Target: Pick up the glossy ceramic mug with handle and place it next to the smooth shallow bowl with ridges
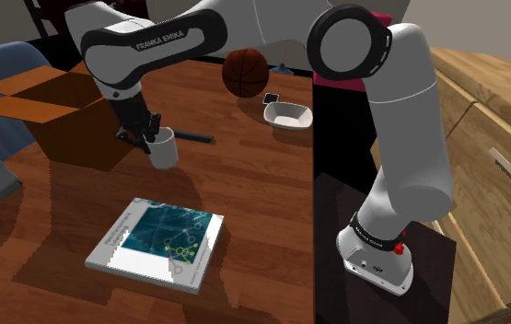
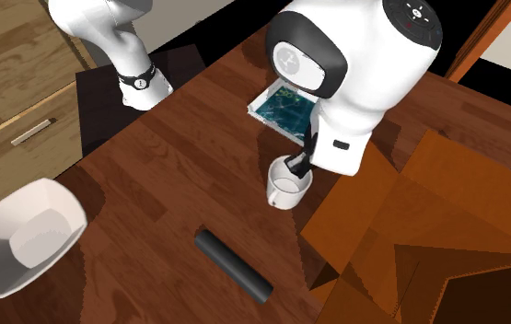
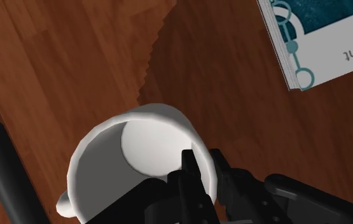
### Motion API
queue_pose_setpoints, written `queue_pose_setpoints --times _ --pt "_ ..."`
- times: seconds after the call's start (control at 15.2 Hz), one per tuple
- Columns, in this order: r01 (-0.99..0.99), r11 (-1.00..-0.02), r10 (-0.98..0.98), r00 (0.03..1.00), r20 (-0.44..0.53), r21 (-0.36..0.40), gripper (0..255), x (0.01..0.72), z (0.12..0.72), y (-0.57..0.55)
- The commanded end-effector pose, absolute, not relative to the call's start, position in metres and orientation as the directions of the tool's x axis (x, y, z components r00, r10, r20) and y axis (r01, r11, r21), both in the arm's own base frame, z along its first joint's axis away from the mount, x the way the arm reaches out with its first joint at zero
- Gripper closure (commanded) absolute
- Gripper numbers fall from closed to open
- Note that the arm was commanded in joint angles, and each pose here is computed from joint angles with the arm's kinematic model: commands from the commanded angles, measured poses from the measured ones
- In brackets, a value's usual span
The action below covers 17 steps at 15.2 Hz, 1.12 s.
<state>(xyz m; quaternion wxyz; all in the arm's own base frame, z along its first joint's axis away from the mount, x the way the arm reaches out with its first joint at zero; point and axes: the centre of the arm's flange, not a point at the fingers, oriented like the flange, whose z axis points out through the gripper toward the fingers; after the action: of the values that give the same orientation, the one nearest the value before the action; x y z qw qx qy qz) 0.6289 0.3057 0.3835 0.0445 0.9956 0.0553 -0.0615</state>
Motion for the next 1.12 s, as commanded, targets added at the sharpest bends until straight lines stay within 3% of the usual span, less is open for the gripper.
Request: queue_pose_setpoints --times 0.0,1.06 --pt "0.116 -0.99 0.105 0.986 -0.127 0.082 255 0.629 0.395 0.305" --pt "0.116 -0.99 0.105 0.986 -0.127 0.082 255 0.629 0.479 0.305"
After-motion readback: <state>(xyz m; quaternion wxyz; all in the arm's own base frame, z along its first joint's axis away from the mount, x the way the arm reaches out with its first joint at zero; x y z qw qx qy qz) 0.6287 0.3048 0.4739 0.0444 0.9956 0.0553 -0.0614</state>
